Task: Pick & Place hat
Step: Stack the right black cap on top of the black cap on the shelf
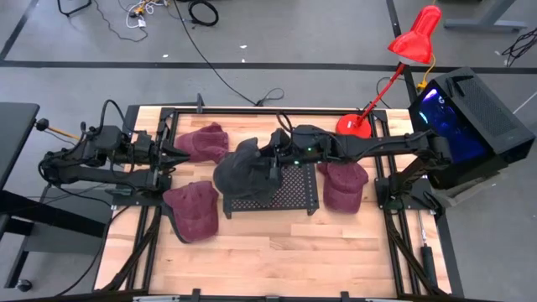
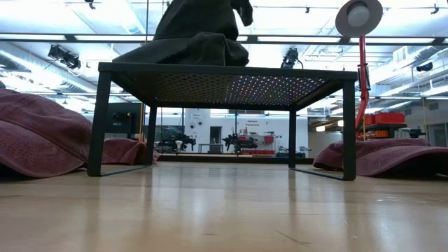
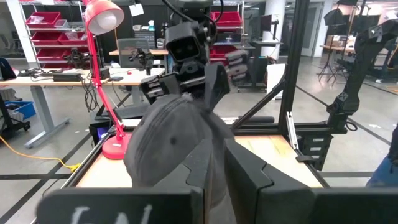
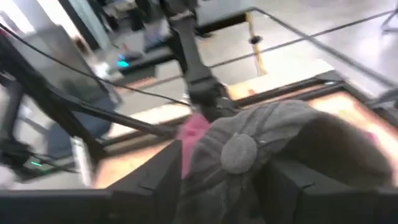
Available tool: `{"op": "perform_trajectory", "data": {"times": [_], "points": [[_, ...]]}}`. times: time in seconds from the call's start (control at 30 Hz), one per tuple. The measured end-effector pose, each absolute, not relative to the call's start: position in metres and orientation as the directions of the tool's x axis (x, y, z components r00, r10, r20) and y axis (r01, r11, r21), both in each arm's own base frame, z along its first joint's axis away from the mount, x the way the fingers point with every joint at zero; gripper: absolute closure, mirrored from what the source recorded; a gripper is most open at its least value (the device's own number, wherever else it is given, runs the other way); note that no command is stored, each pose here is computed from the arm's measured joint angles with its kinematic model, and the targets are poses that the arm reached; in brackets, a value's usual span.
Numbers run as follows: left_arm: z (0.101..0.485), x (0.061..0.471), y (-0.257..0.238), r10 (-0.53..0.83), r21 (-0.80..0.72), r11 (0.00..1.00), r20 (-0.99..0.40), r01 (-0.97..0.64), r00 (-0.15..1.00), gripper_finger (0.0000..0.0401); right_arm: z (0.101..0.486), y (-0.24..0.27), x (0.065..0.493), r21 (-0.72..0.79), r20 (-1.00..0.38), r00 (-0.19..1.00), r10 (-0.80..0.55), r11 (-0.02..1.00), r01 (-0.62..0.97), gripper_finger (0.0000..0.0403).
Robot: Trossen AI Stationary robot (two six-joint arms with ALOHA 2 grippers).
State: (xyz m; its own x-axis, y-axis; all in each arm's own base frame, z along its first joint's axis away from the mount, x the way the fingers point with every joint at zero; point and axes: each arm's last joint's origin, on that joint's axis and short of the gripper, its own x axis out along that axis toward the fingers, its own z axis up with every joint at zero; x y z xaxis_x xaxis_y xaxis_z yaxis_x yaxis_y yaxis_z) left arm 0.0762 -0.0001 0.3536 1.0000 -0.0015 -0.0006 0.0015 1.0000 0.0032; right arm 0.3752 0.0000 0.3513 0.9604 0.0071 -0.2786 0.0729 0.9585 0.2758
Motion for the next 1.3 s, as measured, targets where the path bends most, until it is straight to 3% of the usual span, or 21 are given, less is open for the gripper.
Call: {"op": "perform_trajectory", "data": {"times": [0.3,0.8,1.3], "points": [[0.354,0.076,0.0,-0.002,0.004,1.0,-0.001,0.002,1.0,0.0353,0.345,-0.013,0.366,0.234,-0.394,0.919,-0.009,0.966,0.11,0.0175],[0.354,0.076,0.0,-0.002,0.003,1.0,-0.001,0.002,1.0,0.0353,0.347,-0.016,0.355,0.329,-0.435,0.879,0.192,0.943,-0.044,0.0188],[0.354,0.076,0.0,-0.001,0.003,1.0,-0.001,0.001,1.0,0.0353,0.362,-0.037,0.317,-0.099,-0.534,0.84,0.102,0.978,-0.182,0.0188]]}}
